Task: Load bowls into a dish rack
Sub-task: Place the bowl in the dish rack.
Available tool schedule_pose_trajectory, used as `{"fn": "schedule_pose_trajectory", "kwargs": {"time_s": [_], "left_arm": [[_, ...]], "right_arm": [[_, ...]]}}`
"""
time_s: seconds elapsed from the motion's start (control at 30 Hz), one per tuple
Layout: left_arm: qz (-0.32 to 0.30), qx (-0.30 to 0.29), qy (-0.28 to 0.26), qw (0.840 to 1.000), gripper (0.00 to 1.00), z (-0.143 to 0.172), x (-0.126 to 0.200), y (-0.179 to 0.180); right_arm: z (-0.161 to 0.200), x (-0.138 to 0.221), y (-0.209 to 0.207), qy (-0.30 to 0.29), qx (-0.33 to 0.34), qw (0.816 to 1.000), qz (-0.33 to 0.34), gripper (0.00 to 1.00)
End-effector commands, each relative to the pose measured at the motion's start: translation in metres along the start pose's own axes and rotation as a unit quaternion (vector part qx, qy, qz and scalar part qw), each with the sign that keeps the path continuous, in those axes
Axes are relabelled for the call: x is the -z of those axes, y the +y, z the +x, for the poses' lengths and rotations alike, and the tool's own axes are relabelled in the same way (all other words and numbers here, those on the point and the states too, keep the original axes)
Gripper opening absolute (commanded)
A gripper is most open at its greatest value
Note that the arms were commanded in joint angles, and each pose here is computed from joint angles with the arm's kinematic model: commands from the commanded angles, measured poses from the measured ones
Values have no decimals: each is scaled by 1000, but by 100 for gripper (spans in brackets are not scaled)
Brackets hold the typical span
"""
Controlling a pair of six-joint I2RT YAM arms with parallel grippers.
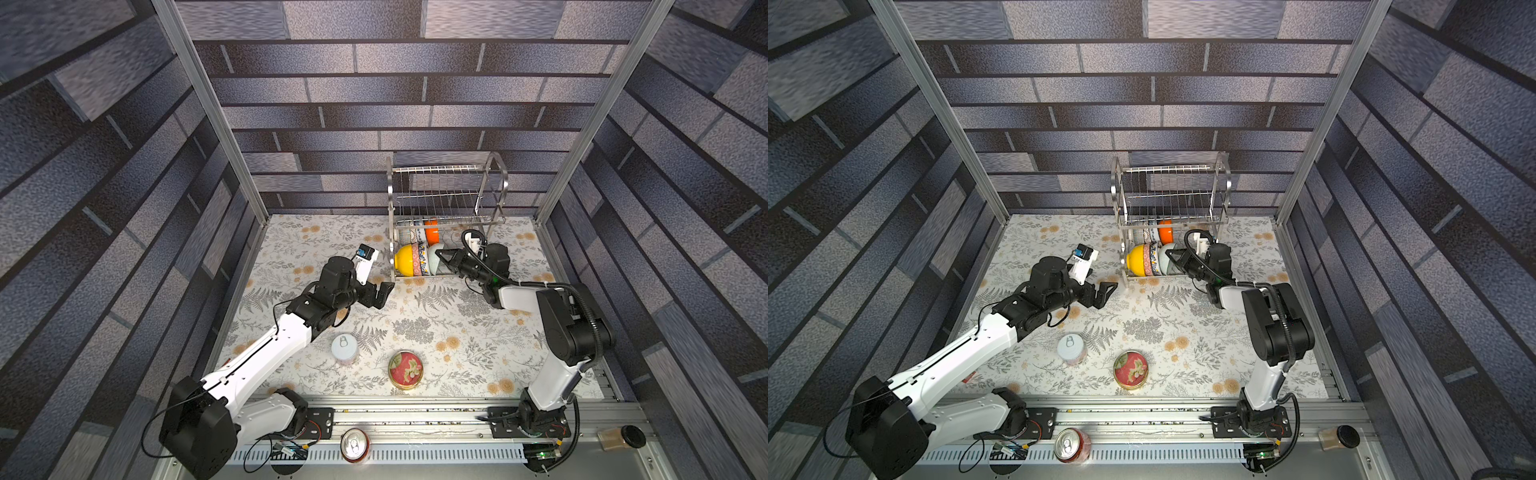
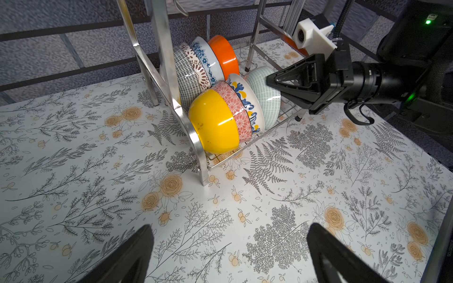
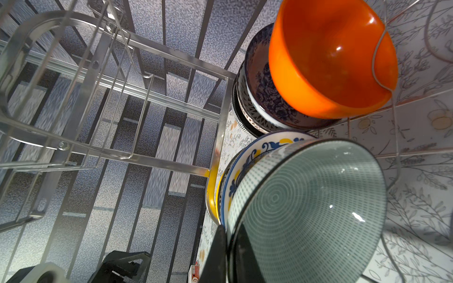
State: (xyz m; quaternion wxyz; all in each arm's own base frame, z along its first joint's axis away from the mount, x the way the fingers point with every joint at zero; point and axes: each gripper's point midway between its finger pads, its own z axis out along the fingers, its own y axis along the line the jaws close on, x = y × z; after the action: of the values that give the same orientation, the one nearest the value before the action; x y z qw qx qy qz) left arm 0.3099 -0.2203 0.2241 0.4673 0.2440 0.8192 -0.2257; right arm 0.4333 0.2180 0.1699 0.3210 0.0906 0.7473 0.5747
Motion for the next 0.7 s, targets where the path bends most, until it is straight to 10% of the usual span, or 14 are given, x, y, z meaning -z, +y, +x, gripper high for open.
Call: {"fn": "schedule_pose_trajectory", "kwargs": {"time_s": [0.0, 0.67], "left_arm": [[-5, -8, 7, 1000, 100, 1, -2, 1], [-34, 1, 11, 999, 100, 4, 1, 16]], "right_arm": [[-13, -2, 33, 3, 37, 997, -62, 7], [-8, 1, 4, 15, 30, 999, -31, 20]]}}
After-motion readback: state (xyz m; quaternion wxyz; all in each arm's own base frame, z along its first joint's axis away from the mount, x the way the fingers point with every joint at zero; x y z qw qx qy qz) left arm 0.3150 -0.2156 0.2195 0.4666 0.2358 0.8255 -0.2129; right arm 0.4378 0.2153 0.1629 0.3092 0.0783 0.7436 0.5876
